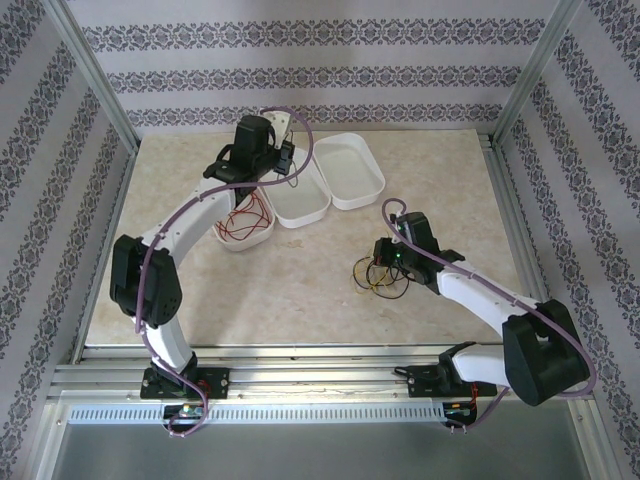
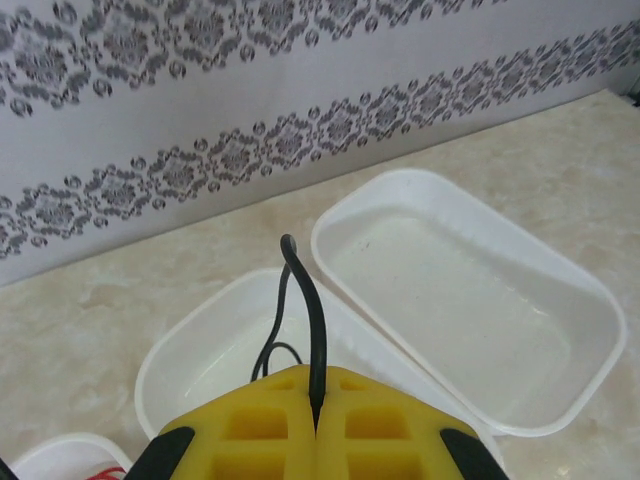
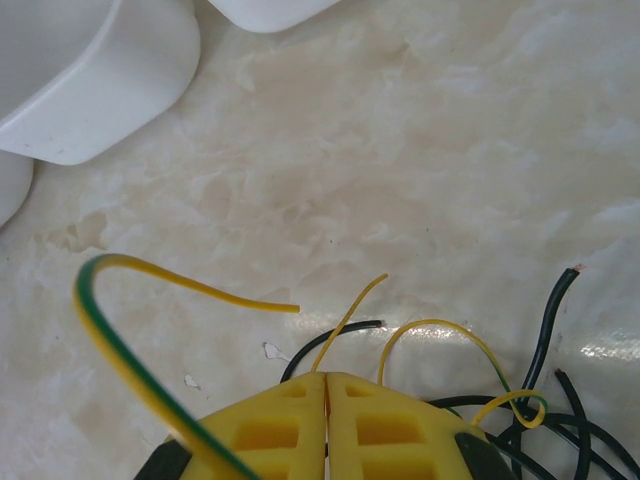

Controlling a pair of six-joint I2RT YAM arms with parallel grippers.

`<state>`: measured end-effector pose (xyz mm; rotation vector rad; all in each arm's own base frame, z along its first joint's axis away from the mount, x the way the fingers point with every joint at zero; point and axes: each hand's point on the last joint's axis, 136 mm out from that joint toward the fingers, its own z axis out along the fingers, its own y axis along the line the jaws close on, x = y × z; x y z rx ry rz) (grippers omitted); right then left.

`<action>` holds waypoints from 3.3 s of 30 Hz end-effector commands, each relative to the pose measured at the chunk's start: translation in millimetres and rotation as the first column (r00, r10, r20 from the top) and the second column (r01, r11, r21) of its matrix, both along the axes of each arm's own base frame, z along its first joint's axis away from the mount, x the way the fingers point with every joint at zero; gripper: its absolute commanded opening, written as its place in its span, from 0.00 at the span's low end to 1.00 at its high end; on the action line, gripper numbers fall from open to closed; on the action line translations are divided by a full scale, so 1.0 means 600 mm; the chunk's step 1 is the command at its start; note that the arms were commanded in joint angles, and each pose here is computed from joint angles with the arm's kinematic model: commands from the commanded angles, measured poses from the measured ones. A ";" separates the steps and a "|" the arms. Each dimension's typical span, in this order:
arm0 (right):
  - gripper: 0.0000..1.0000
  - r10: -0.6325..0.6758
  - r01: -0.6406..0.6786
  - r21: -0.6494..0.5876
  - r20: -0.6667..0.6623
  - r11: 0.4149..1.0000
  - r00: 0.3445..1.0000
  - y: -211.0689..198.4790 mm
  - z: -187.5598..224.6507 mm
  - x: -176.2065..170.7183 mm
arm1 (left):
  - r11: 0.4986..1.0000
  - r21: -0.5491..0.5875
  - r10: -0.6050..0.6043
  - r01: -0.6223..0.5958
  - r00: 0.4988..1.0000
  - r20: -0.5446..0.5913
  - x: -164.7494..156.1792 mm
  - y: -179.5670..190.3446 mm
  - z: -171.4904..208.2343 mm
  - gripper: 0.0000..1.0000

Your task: Untangle the cables

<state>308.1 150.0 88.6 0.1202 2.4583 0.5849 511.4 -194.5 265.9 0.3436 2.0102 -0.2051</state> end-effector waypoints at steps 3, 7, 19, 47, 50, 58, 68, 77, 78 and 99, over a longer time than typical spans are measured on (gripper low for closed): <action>0.00 0.020 -0.020 0.024 -0.025 1.000 0.999 0.020 -0.001 0.001 | 0.999 -0.009 0.041 -0.042 0.996 -0.085 0.017 0.011 -0.047 0.00; 0.01 0.033 -0.032 0.028 -0.045 0.999 0.998 0.026 -0.008 0.002 | 0.999 -0.015 0.031 -0.034 0.990 -0.141 0.028 0.004 -0.087 0.00; 0.10 0.051 -0.049 0.026 -0.076 0.998 0.996 0.033 -0.010 -0.005 | 0.999 -0.029 0.014 -0.024 0.957 -0.289 0.063 -0.019 -0.197 0.15; 0.21 -0.104 0.104 -0.026 -0.001 0.994 0.995 -0.059 0.068 -0.017 | 0.940 -0.335 -0.175 0.066 0.936 -0.307 0.007 -0.110 -0.158 0.29; 0.23 -0.184 0.183 -0.034 -0.029 0.983 0.983 -0.098 0.070 -0.027 | 0.936 -0.340 -0.193 0.095 0.944 -0.269 -0.016 -0.124 -0.134 0.49; 0.32 -0.317 0.315 -0.040 -0.156 0.948 0.935 -0.156 0.038 -0.089 | 0.932 -0.305 -0.265 0.196 0.942 -0.205 -0.096 -0.182 -0.119 0.87; 0.46 -0.323 0.340 0.009 -0.291 0.940 0.901 -0.140 -0.019 -0.137 | 0.891 -0.327 -0.372 0.314 0.919 -0.132 -0.209 -0.264 -0.166 1.00; 0.46 -0.272 0.285 0.005 -0.279 0.959 0.921 -0.113 -0.026 -0.109 | 0.880 -0.321 -0.446 0.351 0.842 -0.302 -0.288 -0.331 -0.276 1.00; 0.46 -0.270 0.281 0.000 -0.277 0.960 0.922 -0.111 -0.026 -0.105 | 0.881 -0.312 -0.449 0.356 0.835 -0.317 -0.295 -0.337 -0.284 1.00; 0.00 -0.290 0.274 -0.107 -0.186 0.956 0.939 -0.131 -0.027 -0.058 | 0.879 -0.350 -0.438 0.323 0.837 -0.329 -0.281 -0.400 -0.306 0.86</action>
